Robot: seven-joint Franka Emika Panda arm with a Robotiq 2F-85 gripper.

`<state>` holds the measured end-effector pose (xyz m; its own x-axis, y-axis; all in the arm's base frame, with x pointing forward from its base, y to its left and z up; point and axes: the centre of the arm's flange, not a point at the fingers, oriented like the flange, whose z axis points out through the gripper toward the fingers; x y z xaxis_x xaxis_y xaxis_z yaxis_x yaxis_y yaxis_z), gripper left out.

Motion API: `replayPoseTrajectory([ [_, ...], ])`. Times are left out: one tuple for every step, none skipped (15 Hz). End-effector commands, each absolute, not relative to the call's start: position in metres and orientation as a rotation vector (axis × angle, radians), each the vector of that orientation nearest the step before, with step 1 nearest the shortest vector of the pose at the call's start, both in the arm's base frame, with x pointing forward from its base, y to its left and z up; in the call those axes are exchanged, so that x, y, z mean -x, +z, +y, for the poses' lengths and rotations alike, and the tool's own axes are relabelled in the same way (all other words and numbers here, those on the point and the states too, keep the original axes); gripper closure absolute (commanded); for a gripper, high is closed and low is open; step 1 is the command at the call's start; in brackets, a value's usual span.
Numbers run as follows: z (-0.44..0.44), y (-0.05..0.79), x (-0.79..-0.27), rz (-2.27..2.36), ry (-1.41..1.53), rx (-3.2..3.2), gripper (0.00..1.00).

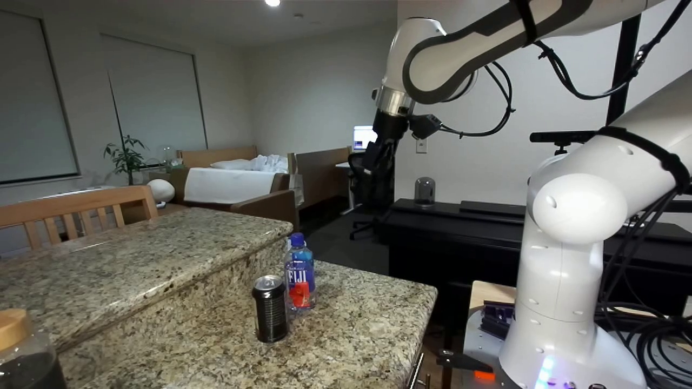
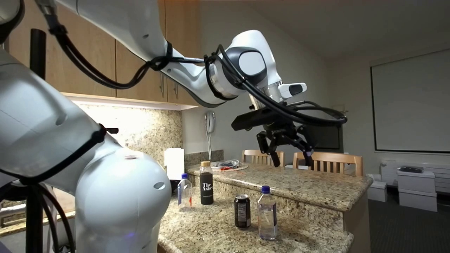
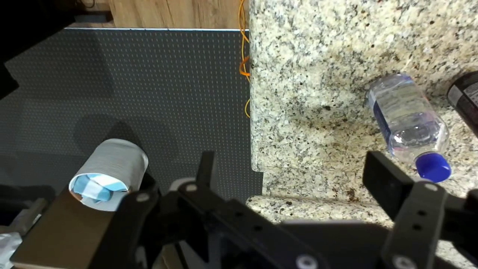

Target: Put the blue bottle on the soda can

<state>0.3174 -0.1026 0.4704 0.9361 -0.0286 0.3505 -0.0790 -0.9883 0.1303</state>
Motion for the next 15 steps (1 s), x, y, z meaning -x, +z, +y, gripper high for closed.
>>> replayPoseTrajectory([
  [-0.1025, 0.4705, -0.3174, -0.082, 0.531, -2.95, 0.0],
  [-0.1025, 0.4705, -0.3174, -0.082, 0.531, -2.95, 0.0],
  [-0.1025, 0.4705, -0.3174, -0.082, 0.531, -2.95, 0.0],
  [-0.1025, 0.4705, -0.3174, -0.082, 0.531, -2.95, 0.0],
  [-0.1025, 0.4705, -0.3174, -0.082, 0.531, -2.95, 0.0],
  [-0.1025, 0.4705, -0.3174, -0.082, 0.531, -2.95, 0.0],
  [-0.1024, 0.4705, -0.3174, -0.082, 0.531, -2.95, 0.0],
  [-0.1024, 0.4705, -0.3174, -0.082, 0.531, -2.95, 0.0],
  [-0.1083, 0.4772, -0.3105, -0.094, 0.521, -2.95, 0.0],
  [-0.1078, 0.4761, -0.3104, -0.089, 0.517, -2.956, 0.0],
  [-0.1069, 0.4754, -0.3107, -0.082, 0.515, -2.967, 0.0],
  [-0.1074, 0.4759, -0.3108, -0.062, 0.516, -2.989, 0.0],
  [-0.1082, 0.4773, -0.3106, -0.047, 0.518, -2.997, 0.0],
  [-0.1101, 0.4795, -0.3128, -0.021, 0.506, -3.019, 0.0],
  [-0.1115, 0.4796, -0.3159, 0.004, 0.492, -3.039, 0.0],
])
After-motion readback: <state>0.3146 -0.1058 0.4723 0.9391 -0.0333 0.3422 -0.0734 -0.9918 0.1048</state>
